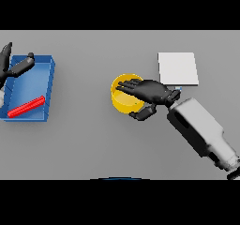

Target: Pick up the red beaker and tilt it to pour out 1 green nut into yellow bowl. Pick up the yellow bowl and place it on the metallic measuring scale.

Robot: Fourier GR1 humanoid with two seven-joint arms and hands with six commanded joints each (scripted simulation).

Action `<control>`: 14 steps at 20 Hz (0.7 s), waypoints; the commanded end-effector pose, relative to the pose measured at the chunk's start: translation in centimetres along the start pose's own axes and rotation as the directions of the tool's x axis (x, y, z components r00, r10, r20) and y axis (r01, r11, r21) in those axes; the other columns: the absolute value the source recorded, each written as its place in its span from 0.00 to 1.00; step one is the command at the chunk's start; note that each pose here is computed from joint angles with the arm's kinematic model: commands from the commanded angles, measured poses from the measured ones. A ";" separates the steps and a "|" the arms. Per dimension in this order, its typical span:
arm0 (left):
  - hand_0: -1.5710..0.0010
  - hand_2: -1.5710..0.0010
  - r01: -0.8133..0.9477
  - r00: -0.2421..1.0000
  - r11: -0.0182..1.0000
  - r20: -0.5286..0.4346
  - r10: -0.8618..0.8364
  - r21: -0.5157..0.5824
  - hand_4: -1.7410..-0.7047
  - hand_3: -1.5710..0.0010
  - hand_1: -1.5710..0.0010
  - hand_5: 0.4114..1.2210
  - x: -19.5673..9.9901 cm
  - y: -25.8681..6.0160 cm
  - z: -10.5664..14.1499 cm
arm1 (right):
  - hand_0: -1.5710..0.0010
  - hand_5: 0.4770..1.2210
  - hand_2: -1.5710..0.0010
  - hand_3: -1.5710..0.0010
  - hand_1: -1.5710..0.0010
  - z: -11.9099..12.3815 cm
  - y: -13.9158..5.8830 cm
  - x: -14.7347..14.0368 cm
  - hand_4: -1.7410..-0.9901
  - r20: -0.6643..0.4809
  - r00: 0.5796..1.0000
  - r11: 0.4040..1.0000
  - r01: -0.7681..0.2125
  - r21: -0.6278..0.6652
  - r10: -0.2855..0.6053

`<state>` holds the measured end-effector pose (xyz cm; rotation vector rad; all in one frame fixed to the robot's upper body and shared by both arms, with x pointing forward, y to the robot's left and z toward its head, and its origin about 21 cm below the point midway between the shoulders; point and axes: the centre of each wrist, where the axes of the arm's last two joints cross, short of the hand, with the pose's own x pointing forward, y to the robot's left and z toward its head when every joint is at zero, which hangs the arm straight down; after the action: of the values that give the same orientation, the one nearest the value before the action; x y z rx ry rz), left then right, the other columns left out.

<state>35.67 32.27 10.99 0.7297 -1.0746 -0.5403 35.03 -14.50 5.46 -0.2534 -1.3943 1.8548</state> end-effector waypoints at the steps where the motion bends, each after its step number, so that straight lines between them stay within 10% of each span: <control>1: 1.00 1.00 0.001 1.000 1.000 -0.003 -0.001 0.000 0.91 1.00 1.00 0.40 0.0 0.0 0.0 | 1.00 0.27 1.00 1.00 1.00 -0.2 0.1 0.1 0.63 0.005 1.000 1.000 -0.009 0.021 0.009; 14: 1.00 1.00 0.000 1.000 1.000 0.008 0.000 0.012 0.92 1.00 1.00 0.39 0.0 0.7 0.1 | 0.94 0.46 0.91 0.90 0.93 -2.2 0.3 0.6 0.50 -0.050 0.994 0.983 -0.091 0.161 0.101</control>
<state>35.67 32.71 11.61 0.7393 -1.0870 -0.5370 35.73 -12.54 4.56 -0.2950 -1.2058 2.0104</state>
